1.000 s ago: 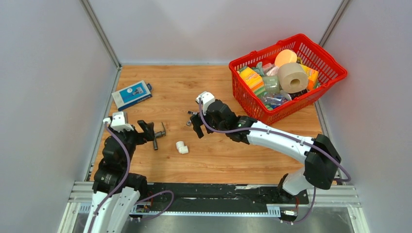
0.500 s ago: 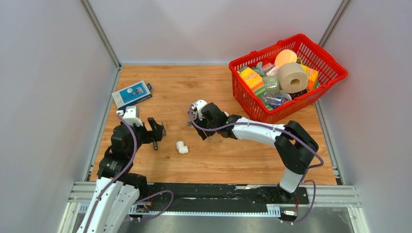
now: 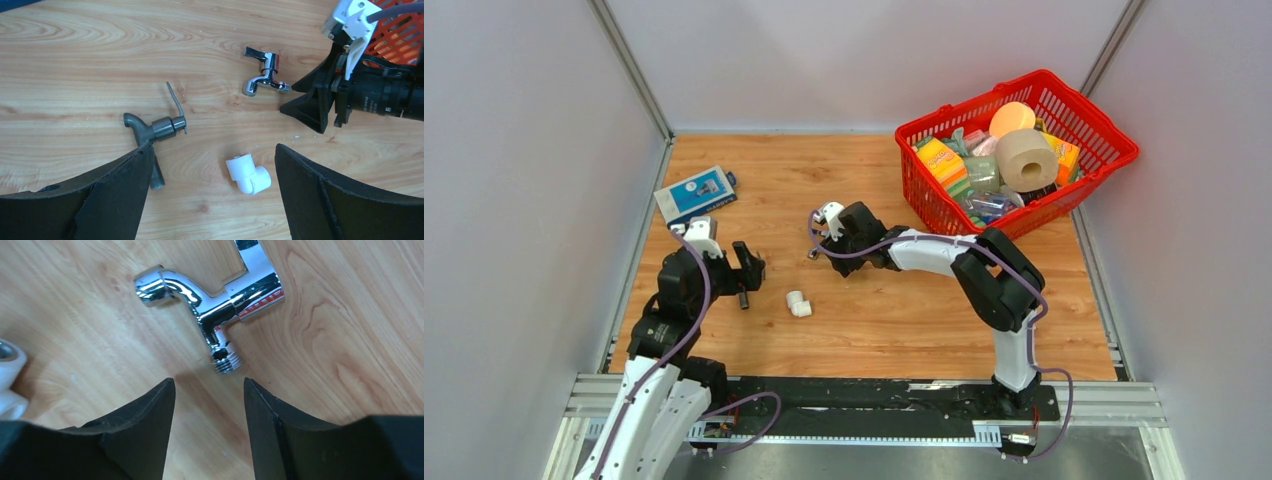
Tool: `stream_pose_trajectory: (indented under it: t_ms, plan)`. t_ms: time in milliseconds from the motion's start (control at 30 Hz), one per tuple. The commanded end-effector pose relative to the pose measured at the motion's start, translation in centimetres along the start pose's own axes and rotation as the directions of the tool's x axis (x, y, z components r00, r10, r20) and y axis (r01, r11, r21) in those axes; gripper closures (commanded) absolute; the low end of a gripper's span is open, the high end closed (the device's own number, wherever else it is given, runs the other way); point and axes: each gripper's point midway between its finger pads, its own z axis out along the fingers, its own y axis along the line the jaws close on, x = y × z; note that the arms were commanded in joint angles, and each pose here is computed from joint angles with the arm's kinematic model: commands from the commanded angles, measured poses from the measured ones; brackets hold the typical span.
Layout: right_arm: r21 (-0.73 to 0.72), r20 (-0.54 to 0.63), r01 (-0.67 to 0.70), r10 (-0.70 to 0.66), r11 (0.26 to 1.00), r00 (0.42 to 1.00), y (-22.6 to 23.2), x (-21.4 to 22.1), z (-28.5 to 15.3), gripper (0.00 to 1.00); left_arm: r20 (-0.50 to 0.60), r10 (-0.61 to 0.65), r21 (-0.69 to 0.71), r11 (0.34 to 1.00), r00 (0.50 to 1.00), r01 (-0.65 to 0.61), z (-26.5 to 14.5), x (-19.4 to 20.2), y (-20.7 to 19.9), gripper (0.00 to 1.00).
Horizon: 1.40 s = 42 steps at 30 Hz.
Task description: Install the water faucets
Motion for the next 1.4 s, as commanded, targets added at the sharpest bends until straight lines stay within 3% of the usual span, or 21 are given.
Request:
stream_pose_trajectory:
  t_ms: [0,300,433,533,700,833,1067,1367]
  plan:
    - [-0.038,0.066,0.055,-0.052,0.998,0.996,-0.1,-2.2,1.2,0.44,0.000,-0.002,0.035,0.999,1.000,0.002,-0.1,-0.5,-0.8,0.04]
    - [-0.061,0.042,0.069,-0.067,0.996,0.997,0.1,-1.0,3.1,0.48,-0.029,0.003,0.066,0.998,1.000,-0.001,0.3,0.0,-1.3,0.04]
    - [-0.076,0.043,0.082,-0.079,0.994,0.996,0.3,-0.8,3.3,0.55,-0.039,0.005,0.083,0.997,0.999,-0.002,0.4,0.2,-1.6,0.04]
    - [-0.075,0.046,0.083,-0.080,0.994,0.996,0.4,-0.8,2.9,0.65,-0.043,0.007,0.096,0.995,0.999,-0.003,0.4,0.3,-1.8,0.04]
    - [-0.081,0.084,0.083,-0.076,0.993,0.994,0.8,-1.6,1.1,1.00,-0.044,0.023,0.147,0.989,0.999,-0.016,0.3,0.2,-2.7,0.04]
    - [-0.063,0.141,0.091,-0.082,0.994,0.987,1.1,-2.9,-1.7,1.00,-0.037,-0.006,0.185,0.983,0.999,0.013,0.1,-0.8,-3.8,0.04]
    - [-0.048,0.340,0.153,-0.128,0.987,0.932,3.5,-6.9,-9.2,1.00,-0.035,-0.083,0.344,0.935,0.996,0.090,-0.8,-3.3,-7.6,0.04]
    - [-0.055,0.552,0.284,-0.208,0.957,0.807,8.3,-9.8,-18.0,1.00,-0.136,-0.182,0.607,0.762,0.974,0.227,-2.2,-4.5,-13.2,0.04]
